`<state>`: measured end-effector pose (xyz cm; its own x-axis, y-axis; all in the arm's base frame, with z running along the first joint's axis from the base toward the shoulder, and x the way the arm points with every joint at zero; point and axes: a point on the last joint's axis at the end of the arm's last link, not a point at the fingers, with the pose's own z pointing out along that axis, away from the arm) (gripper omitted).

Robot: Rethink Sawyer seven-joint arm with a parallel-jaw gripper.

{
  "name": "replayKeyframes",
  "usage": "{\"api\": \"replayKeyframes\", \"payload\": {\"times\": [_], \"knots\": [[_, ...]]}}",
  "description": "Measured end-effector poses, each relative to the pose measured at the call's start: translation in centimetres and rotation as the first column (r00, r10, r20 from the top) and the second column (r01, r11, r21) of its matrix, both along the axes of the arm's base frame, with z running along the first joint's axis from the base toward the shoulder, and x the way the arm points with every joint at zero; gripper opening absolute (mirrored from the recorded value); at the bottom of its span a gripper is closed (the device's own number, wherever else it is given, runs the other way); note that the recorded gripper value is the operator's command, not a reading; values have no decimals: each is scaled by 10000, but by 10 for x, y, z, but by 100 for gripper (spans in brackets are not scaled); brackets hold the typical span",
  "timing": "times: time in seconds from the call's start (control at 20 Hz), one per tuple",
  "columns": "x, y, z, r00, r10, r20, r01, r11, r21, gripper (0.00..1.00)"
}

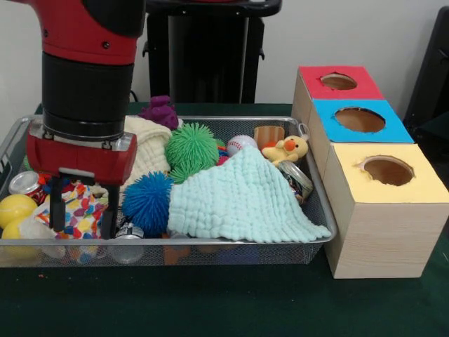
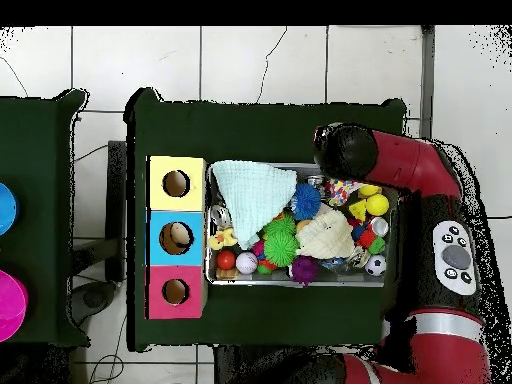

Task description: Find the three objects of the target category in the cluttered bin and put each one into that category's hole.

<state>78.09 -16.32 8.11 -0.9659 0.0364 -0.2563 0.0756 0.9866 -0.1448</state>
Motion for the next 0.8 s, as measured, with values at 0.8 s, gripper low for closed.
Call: {"api": "replayKeyframes", "payload": {"times": [0.8], "knots": [[-28, -12, -31, 9909, -51, -1343, -42, 9976, -692, 100]]}}
